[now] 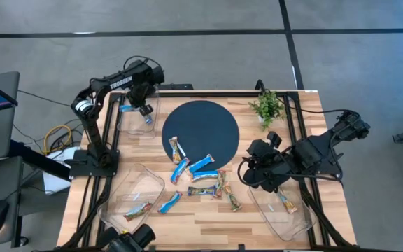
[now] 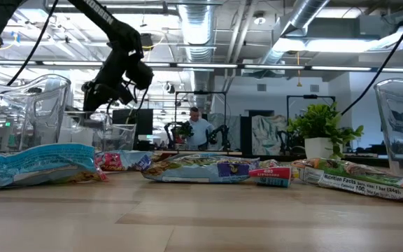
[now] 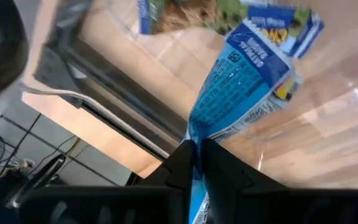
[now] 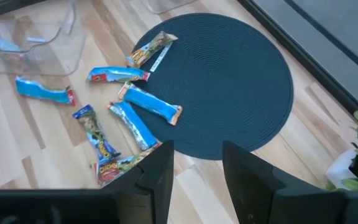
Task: Pick and place Granola Bars by type
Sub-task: Put the blue granola bar into the top transparent bin, then put the yellow granola bar into the bottom right transparent bin
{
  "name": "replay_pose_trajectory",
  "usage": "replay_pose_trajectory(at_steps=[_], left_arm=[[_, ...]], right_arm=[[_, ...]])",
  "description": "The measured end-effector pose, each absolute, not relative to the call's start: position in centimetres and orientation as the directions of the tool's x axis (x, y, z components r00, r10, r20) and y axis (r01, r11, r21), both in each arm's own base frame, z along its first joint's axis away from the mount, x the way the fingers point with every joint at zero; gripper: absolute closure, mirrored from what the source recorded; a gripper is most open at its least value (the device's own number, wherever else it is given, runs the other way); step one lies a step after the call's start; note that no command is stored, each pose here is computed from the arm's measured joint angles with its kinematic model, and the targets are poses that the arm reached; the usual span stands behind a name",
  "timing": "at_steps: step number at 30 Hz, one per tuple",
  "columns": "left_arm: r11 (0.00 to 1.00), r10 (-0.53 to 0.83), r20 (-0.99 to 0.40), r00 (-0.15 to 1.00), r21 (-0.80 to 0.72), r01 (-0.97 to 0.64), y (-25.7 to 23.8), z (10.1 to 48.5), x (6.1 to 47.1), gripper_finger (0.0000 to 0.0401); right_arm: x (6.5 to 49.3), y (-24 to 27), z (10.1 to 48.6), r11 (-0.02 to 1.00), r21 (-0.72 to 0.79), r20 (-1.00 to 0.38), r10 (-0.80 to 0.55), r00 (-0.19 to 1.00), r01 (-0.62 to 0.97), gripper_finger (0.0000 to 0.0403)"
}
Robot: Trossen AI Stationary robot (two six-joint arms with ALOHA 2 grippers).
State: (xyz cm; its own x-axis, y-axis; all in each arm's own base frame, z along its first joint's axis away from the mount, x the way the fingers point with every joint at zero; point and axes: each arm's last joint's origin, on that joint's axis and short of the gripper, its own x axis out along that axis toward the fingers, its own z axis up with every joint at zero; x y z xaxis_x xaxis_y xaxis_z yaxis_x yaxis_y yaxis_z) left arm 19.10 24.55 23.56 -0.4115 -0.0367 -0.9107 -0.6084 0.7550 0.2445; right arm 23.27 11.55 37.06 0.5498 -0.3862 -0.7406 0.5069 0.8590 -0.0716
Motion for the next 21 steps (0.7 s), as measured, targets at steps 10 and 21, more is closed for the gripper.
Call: replay_pose_trajectory(at_steps=[10,21], left_arm=[[0.811,-0.008,-0.927,-0.376,0.214,-0.545,24.2,24.0,20.2,0.0281],[0.821,0.114,-0.993,0.014,0.086,-0.564,20.1,33.8,18.5,0.0258]], right_arm=[[24.2,10.0,37.0,0.863,-0.051,-0.783,-0.347,0.516,0.503,0.0274],[29.9,7.3,34.2,0.999,0.002,-0.831,-0.024,0.555,0.045,0.0274]])
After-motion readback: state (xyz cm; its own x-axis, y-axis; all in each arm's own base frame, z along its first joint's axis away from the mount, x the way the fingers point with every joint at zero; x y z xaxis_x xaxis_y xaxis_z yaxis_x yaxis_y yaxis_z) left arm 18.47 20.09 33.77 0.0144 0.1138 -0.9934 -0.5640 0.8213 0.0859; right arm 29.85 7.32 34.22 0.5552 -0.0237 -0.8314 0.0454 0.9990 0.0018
